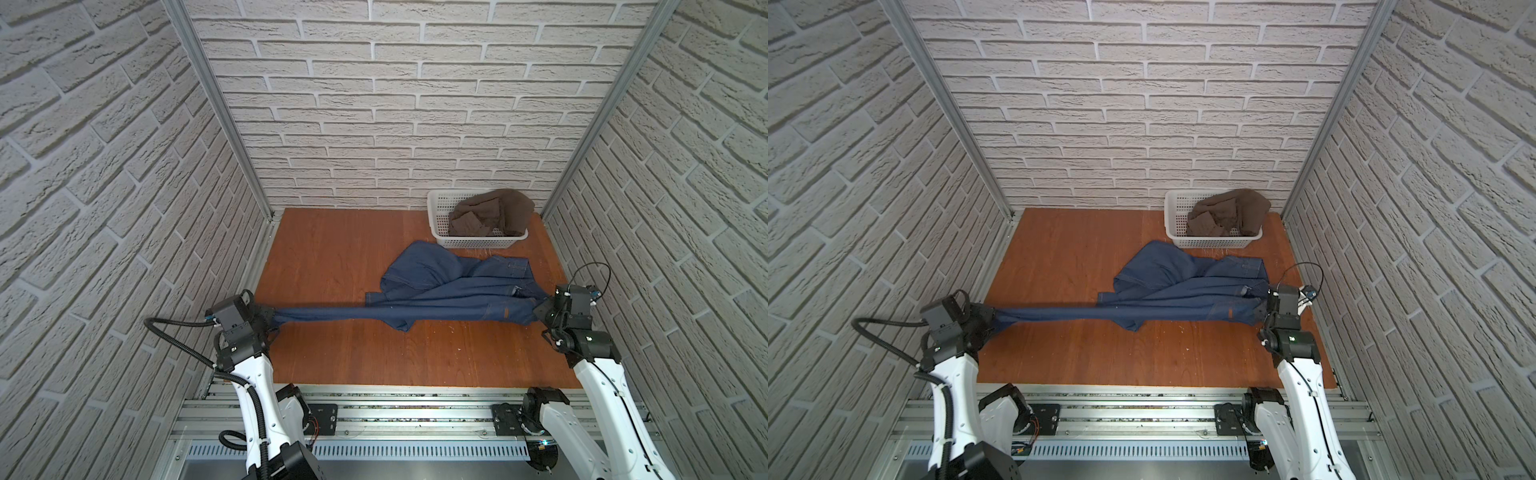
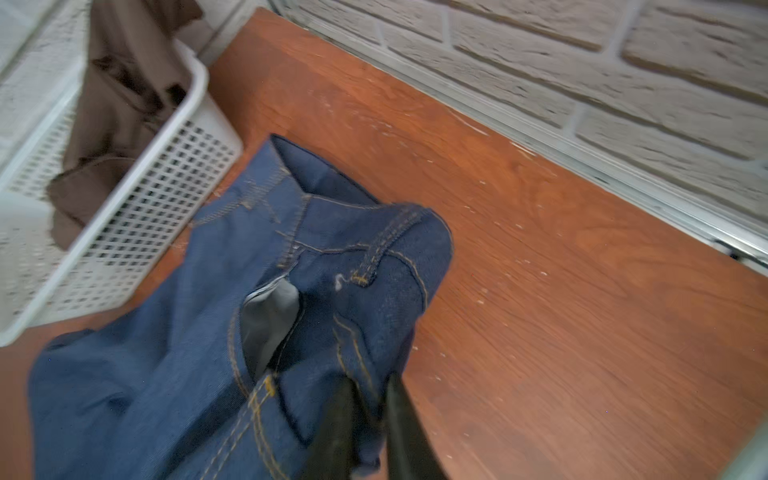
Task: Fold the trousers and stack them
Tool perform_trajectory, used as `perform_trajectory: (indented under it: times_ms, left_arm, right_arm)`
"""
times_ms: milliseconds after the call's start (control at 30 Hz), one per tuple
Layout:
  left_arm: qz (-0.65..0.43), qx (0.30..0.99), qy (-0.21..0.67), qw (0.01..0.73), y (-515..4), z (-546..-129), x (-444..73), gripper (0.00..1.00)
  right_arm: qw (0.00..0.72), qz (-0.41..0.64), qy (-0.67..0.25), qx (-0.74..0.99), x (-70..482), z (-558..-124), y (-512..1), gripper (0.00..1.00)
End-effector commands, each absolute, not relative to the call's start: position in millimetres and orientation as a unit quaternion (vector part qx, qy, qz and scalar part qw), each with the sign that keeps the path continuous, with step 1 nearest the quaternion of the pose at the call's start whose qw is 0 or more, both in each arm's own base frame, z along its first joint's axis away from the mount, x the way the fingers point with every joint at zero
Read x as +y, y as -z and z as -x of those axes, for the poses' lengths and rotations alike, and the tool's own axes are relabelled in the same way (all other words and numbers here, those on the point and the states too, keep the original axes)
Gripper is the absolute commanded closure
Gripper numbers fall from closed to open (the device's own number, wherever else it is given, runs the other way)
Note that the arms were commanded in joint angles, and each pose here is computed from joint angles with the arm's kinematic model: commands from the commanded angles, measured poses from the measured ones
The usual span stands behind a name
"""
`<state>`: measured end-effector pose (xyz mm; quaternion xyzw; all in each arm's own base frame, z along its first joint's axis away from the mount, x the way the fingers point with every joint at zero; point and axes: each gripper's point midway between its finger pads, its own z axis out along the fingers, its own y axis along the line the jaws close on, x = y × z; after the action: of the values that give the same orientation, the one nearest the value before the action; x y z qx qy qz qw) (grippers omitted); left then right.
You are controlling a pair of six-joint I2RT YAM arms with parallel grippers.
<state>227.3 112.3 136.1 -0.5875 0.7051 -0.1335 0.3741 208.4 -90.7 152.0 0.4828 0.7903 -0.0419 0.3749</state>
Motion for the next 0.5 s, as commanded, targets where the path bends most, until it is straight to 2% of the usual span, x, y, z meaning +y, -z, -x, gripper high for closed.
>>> perform_trajectory:
  times_ms: [0,100,167,300,467]
  left_arm:
    - [0.624,0.684,0.107,0.362,-124,-210,119,0.47]
    - [0.627,0.683,0.117,0.355,-124,-209,114,0.30]
    - [0.622,0.685,0.130,0.357,-131,-213,111,0.24]
    - [0.605,0.687,0.173,0.363,-151,-227,102,0.22]
    - [0.573,0.715,0.208,0.343,-158,-246,86,0.22]
  right_arm:
    - [0.362,-0.525,0.089,0.765,-104,-176,-149,0.56]
    - [0.365,-0.534,0.102,0.756,-108,-167,-156,0.42]
    - [0.372,-0.537,0.097,0.750,-108,-168,-165,0.36]
    - [0.365,-0.532,0.048,0.763,-95,-189,-175,0.32]
    - [0.288,-0.533,-0.033,0.795,-65,-223,-150,0.31]
